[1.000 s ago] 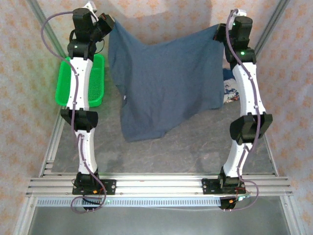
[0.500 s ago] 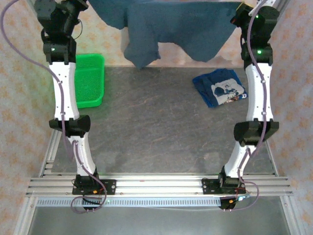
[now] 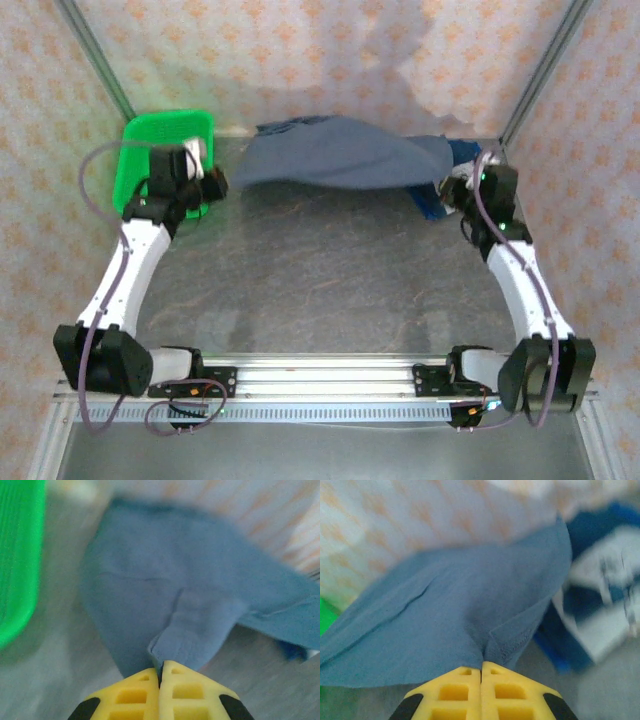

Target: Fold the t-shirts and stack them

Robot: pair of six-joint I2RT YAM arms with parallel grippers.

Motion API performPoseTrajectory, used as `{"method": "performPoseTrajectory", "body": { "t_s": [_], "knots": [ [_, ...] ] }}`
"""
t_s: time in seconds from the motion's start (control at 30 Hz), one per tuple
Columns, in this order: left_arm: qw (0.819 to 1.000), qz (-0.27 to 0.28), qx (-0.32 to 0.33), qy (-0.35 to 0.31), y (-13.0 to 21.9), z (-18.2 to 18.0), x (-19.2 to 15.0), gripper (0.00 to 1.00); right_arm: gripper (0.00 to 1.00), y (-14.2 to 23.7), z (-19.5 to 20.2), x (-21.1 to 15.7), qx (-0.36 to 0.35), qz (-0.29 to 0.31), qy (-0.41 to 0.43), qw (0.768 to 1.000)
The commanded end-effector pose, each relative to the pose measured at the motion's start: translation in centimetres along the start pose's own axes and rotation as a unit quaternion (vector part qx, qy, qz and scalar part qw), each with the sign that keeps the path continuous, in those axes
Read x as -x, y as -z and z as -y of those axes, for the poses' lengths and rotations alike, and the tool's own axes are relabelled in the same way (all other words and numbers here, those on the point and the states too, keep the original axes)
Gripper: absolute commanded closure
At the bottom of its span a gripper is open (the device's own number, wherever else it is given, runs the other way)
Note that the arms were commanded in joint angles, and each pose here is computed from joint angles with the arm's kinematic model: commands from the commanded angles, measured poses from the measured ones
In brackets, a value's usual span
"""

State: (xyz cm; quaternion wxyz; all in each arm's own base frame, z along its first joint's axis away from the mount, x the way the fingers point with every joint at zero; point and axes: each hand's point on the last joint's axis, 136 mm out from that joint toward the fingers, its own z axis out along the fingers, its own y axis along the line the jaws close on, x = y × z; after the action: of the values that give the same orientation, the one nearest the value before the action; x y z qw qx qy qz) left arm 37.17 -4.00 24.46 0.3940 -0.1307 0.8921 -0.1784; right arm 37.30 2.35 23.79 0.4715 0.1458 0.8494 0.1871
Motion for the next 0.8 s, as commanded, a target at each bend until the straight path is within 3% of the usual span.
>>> {"method": "performPoseTrajectory", "body": {
  "t_s": [0.0, 0.1, 0.2, 0.23, 0.3, 0.37, 0.43, 0.47, 0.53, 0.6, 0.7, 0.77],
  "knots": [
    [0.997, -0.003, 0.076, 0.010, 1.7, -4.2, -4.5, 1.00, 1.00, 2.8, 2.2, -4.9, -0.044, -0.039, -0.039, 0.998],
    [0.987, -0.040, 0.145, 0.053, 2.0, -8.2, -10.0, 1.00, 1.00, 5.2, 6.4, -9.2, -0.136, -0.059, -0.080, 0.986],
    [0.966, -0.062, 0.235, 0.087, 2.9, -12.5, -14.4, 1.00, 0.98, 6.6, 8.8, -12.2, -0.189, -0.072, -0.114, 0.973],
    [0.959, -0.073, 0.256, 0.092, 3.1, -13.5, -15.7, 0.97, 0.92, 6.8, 9.4, -13.1, -0.198, -0.075, -0.124, 0.969],
    [0.945, -0.079, 0.296, 0.114, 3.5, -15.0, -17.2, 0.75, 0.76, 7.3, 10.5, -14.4, -0.225, -0.083, -0.137, 0.961],
    [0.932, -0.087, 0.323, 0.142, 4.2, -15.7, -17.7, 0.45, 0.53, 8.2, 11.6, -15.5, -0.259, -0.094, -0.147, 0.950],
    [0.930, -0.091, 0.319, 0.156, 4.5, -15.0, -17.2, 0.16, 0.46, 8.7, 11.4, -15.2, -0.263, -0.094, -0.158, 0.947],
    [0.928, -0.085, 0.321, 0.167, 4.9, -14.8, -17.0, 0.08, 0.44, 9.0, 11.4, -14.9, -0.269, -0.090, -0.165, 0.945],
    [0.934, -0.060, 0.295, 0.193, 5.6, -13.7, -16.1, 0.00, 0.39, 10.3, 11.9, -14.1, -0.301, -0.079, -0.171, 0.935],
    [0.930, -0.018, 0.291, 0.222, 7.3, -13.3, -15.0, 0.00, 0.36, 11.2, 11.7, -13.1, -0.308, -0.069, -0.169, 0.934],
    [0.935, 0.049, 0.242, 0.253, 8.7, -12.0, -13.1, 0.00, 0.27, 10.7, 9.6, -11.2, -0.261, -0.063, -0.167, 0.949],
    [0.935, 0.051, 0.234, 0.261, 9.0, -11.5, -12.7, 0.00, 0.23, 9.9, 8.2, -10.8, -0.228, -0.079, -0.173, 0.955]
  ]
}}
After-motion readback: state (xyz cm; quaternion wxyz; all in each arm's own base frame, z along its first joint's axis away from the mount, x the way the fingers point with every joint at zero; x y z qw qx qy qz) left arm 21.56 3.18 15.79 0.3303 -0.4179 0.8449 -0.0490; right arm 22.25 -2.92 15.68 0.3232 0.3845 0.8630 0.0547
